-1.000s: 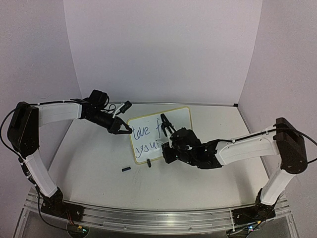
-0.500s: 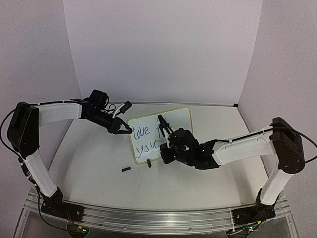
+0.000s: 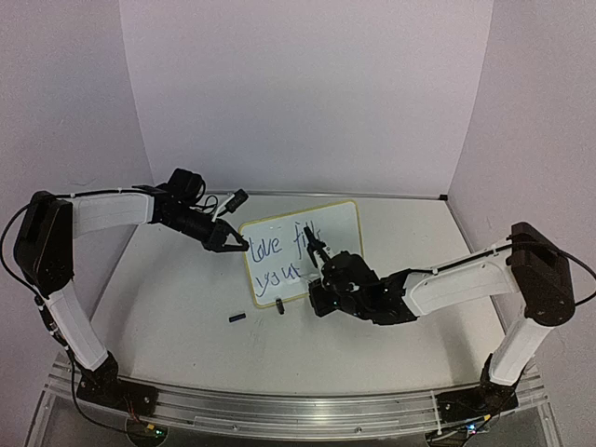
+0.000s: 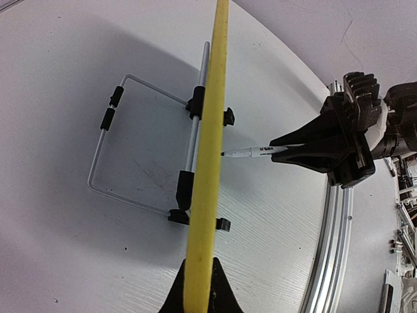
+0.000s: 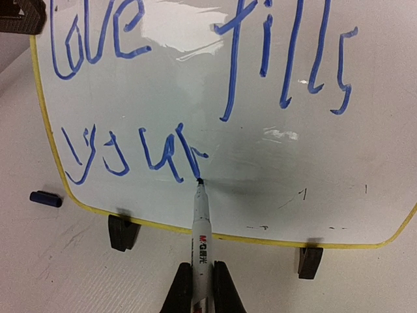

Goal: Write a sentence on the whiteboard

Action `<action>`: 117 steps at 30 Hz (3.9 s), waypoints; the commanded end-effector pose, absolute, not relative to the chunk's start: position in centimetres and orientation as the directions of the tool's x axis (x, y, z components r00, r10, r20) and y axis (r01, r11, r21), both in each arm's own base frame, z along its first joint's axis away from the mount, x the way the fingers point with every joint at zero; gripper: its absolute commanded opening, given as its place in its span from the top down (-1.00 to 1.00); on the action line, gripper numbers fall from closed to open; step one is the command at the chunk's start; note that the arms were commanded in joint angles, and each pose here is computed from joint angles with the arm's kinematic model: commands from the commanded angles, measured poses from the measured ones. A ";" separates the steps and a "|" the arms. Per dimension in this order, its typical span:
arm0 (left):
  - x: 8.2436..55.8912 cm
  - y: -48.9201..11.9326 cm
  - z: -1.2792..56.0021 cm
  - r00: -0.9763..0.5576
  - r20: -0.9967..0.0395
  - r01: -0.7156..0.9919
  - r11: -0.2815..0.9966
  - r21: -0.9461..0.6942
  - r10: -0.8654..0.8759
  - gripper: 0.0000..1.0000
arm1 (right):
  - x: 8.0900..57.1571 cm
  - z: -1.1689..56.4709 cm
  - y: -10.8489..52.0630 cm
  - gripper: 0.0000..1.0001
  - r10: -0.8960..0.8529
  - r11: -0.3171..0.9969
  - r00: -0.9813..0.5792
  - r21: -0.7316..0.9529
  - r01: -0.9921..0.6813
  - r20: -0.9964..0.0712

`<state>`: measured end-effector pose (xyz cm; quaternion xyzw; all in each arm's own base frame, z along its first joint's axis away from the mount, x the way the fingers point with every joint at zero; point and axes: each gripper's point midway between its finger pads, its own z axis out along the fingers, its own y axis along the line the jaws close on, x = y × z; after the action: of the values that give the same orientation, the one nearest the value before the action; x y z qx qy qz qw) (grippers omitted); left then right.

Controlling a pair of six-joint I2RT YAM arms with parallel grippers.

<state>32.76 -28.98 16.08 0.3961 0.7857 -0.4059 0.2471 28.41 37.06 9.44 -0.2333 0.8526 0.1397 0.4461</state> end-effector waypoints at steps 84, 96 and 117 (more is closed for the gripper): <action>33.1 -28.6 16.1 -0.503 -0.719 0.856 0.394 -0.336 0.479 1.00 | 30.9 9.5 31.6 1.00 -0.050 0.831 -0.585 0.290 -0.474 -0.810; 33.2 -28.6 16.1 -0.503 -0.719 0.855 0.395 -0.335 0.479 1.00 | 31.7 12.8 31.9 1.00 -0.033 0.830 -0.530 0.272 -0.486 -0.847; 33.1 -28.6 16.2 -0.502 -0.720 0.856 0.394 -0.335 0.479 1.00 | 32.5 11.6 30.5 1.00 -0.037 0.883 -0.540 0.225 -0.411 -0.841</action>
<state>32.58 -29.22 16.16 0.4004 0.7855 -0.4007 0.2492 31.42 30.94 10.41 -0.1516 0.8567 0.2164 0.4429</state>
